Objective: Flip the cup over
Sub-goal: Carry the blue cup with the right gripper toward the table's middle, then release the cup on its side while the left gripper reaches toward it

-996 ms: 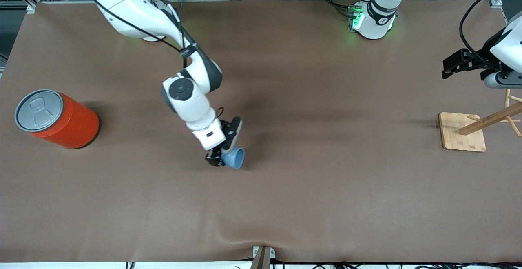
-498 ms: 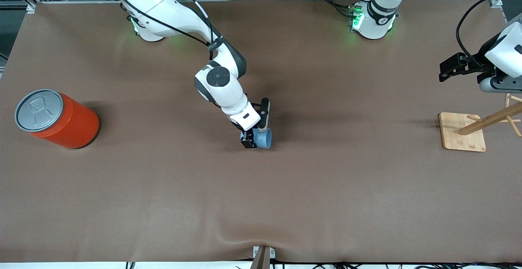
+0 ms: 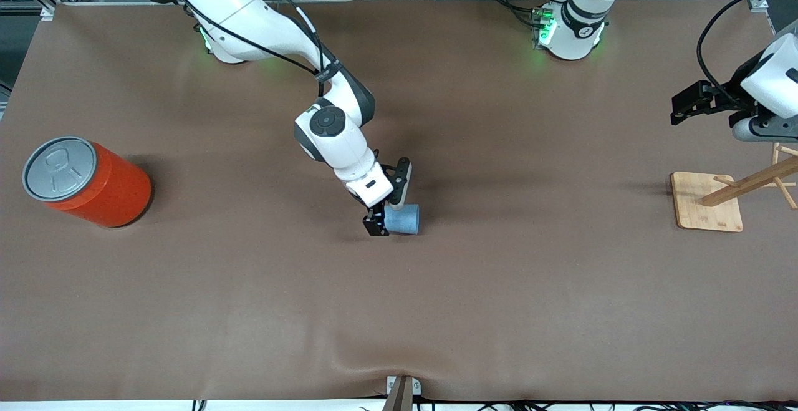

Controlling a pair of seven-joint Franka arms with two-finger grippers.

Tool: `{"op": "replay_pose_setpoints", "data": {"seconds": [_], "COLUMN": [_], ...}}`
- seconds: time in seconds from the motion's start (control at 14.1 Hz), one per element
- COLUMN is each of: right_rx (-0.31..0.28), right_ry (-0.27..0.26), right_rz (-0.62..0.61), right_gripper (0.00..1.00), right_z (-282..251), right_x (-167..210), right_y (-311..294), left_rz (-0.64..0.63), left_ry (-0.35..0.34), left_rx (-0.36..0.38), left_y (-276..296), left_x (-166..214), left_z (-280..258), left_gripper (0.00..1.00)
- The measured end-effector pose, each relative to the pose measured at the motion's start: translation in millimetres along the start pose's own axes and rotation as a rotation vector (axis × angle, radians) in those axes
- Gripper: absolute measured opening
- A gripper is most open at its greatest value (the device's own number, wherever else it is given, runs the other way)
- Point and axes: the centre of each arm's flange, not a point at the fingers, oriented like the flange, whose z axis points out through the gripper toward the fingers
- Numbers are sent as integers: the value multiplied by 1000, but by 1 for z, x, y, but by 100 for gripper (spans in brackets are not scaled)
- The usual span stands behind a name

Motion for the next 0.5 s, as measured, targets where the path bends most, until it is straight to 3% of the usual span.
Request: {"op": "replay_pose_setpoints", "data": {"seconds": [0.21, 0.5], "right_rx": [-34, -60], "right_ry": [27, -34], "right_rz": [186, 435], "right_gripper": [100, 100], "right_z": [-27, -66], "right_x": [6, -24], "right_y": [22, 78], "left_rz": [8, 65], "left_ry": [-2, -30], "left_rx": [-52, -98], "left_y": [8, 44], "left_x": [1, 7], "left_z": [1, 14], "left_gripper": [100, 100]}}
